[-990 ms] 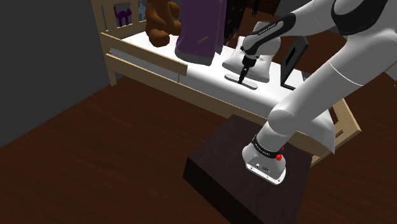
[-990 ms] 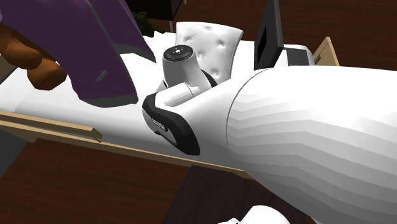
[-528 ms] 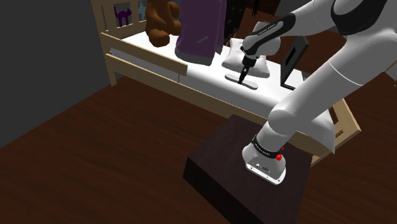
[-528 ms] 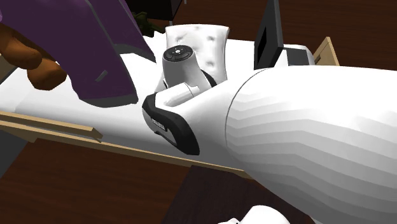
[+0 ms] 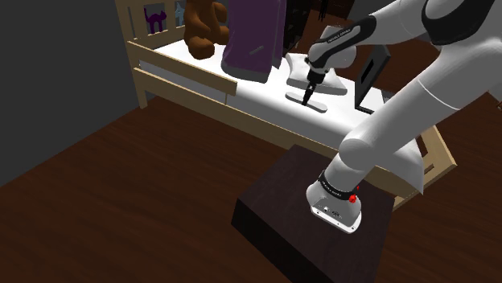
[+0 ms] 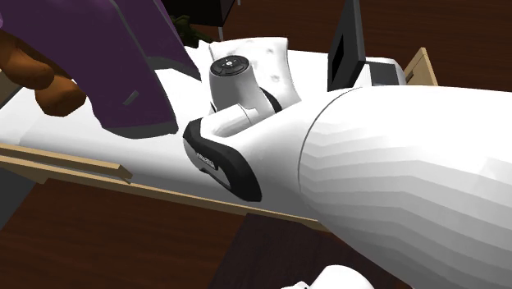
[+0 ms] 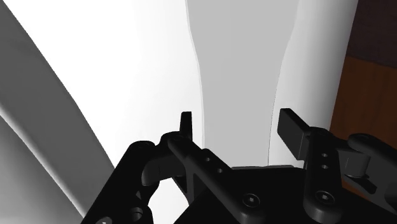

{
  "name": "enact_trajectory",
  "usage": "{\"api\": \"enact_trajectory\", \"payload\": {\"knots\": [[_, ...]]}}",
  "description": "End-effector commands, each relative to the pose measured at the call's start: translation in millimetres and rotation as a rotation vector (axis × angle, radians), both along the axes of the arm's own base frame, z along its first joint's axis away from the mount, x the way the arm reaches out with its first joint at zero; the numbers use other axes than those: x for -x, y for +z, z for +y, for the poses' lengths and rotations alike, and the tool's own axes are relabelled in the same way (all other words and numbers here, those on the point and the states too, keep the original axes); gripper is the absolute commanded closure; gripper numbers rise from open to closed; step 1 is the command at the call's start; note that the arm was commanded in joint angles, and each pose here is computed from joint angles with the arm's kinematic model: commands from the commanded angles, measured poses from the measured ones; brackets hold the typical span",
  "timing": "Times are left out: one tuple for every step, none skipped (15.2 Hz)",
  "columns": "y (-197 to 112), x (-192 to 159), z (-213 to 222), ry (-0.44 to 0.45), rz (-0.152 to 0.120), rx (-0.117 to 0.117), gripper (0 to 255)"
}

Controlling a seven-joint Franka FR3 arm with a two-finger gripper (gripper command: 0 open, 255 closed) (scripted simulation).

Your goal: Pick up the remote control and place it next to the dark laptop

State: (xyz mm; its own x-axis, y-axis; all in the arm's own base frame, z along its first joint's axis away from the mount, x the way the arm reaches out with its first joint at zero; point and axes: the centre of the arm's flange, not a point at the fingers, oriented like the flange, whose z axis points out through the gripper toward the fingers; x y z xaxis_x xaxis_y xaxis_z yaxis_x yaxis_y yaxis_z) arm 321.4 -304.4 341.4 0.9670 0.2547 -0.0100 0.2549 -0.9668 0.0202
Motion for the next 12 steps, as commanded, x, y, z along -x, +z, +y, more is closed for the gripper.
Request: {"api": "enact_trajectory", "payload": {"knots": [[10.2,0.1,-0.4,0.0,0.001,0.0,255],[15.4,0.1,-0.4,0.0,0.001,0.0,255],[20.7,0.1,-0.4,0.0,0.001,0.0,255],[26.0,0.1,-0.4,0.0,0.001,0.0,255],[31.3,0.1,-0.4,0.0,0.001,0.0,255],[36.6,0.1,-0.4,0.0,0.001,0.0,255],[41.8,0.1,-0.4,0.0,0.001,0.0,255],[47.1,0.1,-0.4,0.0,0.001,0.0,255],[52.4,0.1,-0.4,0.0,0.001,0.0,255],[57.7,0.1,-0.4,0.0,0.001,0.0,255],[63.0,0.1,-0.4,0.0,0.001,0.0,255],[68.2,0.1,-0.4,0.0,0.001,0.0,255]]}}
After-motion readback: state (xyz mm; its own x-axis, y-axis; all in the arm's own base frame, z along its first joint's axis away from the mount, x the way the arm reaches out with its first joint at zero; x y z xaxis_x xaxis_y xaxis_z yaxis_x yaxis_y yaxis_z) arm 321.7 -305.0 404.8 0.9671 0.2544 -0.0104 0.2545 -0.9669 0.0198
